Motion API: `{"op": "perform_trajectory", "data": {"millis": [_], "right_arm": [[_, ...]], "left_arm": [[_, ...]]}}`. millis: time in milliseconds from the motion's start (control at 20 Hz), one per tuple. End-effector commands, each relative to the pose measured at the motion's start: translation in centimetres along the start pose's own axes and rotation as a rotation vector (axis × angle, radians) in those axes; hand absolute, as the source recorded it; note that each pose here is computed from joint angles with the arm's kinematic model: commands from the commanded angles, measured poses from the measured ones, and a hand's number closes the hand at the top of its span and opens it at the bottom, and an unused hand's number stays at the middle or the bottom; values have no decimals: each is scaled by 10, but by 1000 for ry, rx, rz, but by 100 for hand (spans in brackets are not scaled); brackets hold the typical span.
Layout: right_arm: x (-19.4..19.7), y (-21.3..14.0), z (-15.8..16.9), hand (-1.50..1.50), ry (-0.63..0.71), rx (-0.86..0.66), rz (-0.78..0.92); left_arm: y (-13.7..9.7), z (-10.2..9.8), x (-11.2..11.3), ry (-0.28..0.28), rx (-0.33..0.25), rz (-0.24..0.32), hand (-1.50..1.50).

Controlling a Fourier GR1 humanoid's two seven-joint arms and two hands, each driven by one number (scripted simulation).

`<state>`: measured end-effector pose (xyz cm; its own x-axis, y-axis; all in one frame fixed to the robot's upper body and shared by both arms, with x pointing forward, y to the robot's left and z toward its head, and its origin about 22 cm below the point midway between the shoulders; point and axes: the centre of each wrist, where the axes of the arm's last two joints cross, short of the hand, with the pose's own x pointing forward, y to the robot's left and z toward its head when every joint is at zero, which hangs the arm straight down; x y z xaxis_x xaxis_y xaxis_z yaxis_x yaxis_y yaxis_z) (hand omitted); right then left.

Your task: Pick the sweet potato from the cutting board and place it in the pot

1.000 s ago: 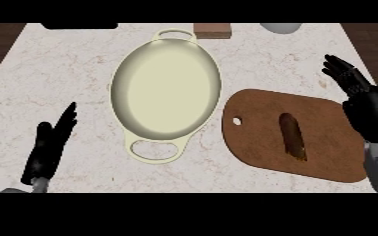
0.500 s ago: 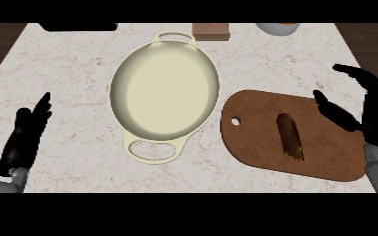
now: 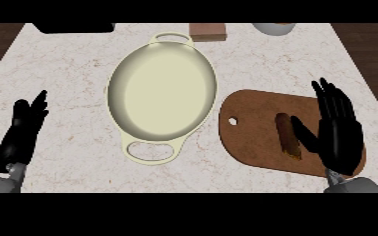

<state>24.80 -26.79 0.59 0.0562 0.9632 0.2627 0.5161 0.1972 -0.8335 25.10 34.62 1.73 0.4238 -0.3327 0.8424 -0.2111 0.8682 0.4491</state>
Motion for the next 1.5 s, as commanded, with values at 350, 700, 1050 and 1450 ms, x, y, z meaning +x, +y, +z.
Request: {"op": "perform_trajectory", "data": {"millis": [350, 700, 1050, 1450], "right_arm": [[66, 9, 27, -150, 284, 312, 422], [169, -2, 22, -150, 473, 528, 558], [185, -24, 14, -150, 582, 483, 638], [172, -12, 8, -150, 611, 538, 658]], "left_arm": [[8, -4, 11, 4, 17, -2, 0], [-6, -3, 24, -35, -27, -16, 0], [-15, -2, 26, -17, -19, -1, 0], [-16, -5, 24, -13, -11, 0, 0]]}}
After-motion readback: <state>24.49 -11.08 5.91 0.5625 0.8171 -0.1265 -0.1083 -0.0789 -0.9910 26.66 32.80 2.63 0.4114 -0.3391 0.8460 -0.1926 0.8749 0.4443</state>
